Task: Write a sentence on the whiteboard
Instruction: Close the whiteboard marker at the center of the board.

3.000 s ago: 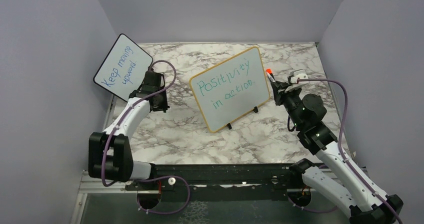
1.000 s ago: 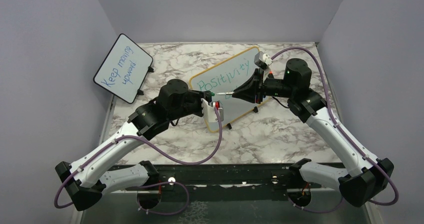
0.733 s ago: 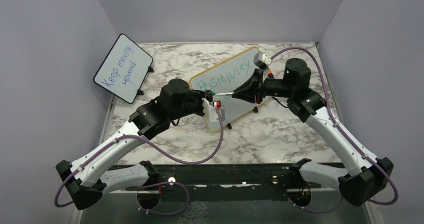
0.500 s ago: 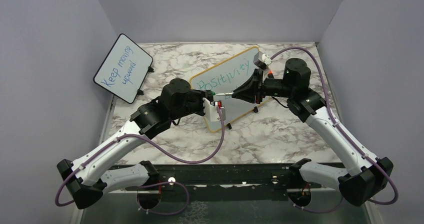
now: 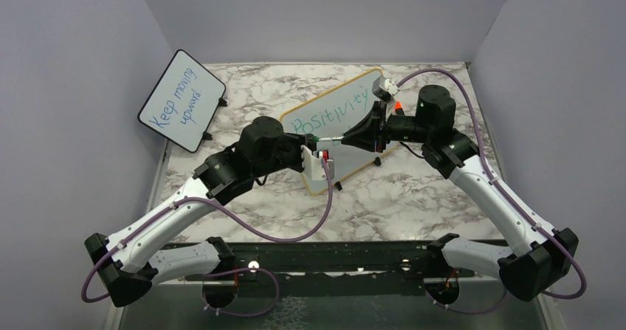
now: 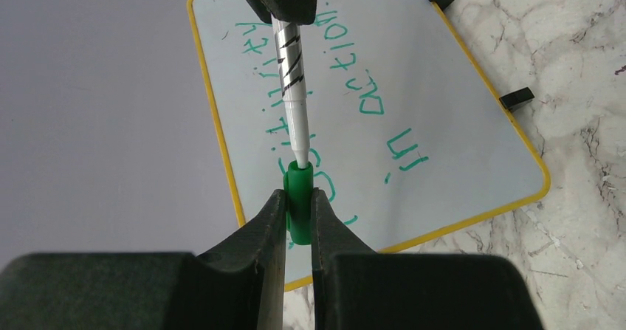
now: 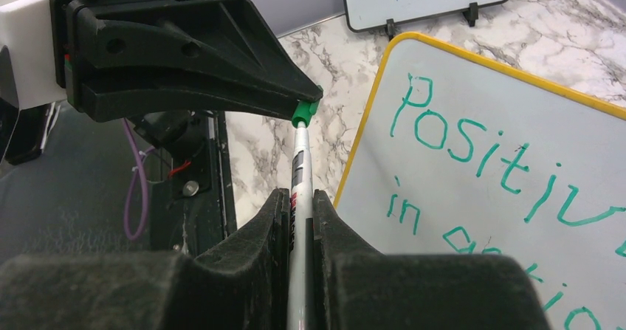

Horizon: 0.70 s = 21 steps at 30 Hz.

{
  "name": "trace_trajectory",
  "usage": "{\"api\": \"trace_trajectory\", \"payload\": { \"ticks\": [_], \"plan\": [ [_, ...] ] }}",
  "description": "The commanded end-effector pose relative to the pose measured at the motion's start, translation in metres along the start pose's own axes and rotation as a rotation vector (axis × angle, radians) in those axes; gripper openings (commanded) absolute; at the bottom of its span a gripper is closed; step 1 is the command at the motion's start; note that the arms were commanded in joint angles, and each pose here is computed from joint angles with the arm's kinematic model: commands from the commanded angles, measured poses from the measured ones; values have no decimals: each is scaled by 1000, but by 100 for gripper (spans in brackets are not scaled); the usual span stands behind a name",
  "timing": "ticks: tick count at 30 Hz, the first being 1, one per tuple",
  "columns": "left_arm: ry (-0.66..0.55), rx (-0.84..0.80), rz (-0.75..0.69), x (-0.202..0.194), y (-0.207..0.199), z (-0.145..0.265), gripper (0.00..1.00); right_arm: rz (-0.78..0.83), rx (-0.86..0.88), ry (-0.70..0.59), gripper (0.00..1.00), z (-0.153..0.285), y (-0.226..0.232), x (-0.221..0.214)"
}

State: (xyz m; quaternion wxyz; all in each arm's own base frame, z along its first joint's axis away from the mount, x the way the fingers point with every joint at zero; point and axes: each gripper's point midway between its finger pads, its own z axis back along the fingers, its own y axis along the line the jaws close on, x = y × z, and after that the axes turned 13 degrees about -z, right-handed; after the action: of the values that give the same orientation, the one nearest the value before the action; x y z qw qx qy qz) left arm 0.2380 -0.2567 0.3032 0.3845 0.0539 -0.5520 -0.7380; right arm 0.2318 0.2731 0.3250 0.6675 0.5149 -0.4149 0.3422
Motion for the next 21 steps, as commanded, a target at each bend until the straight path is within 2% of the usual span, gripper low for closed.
{"api": "trace_trajectory", "payload": {
  "ticks": [1,21],
  "plan": [
    [-25,27,-12,10,14,5,0,13,9,-18,0,-2,2,8],
    [-68,-34,-54,44,18,-10,0,-50,-8,24,1,-14,-10,0]
  ]
}}
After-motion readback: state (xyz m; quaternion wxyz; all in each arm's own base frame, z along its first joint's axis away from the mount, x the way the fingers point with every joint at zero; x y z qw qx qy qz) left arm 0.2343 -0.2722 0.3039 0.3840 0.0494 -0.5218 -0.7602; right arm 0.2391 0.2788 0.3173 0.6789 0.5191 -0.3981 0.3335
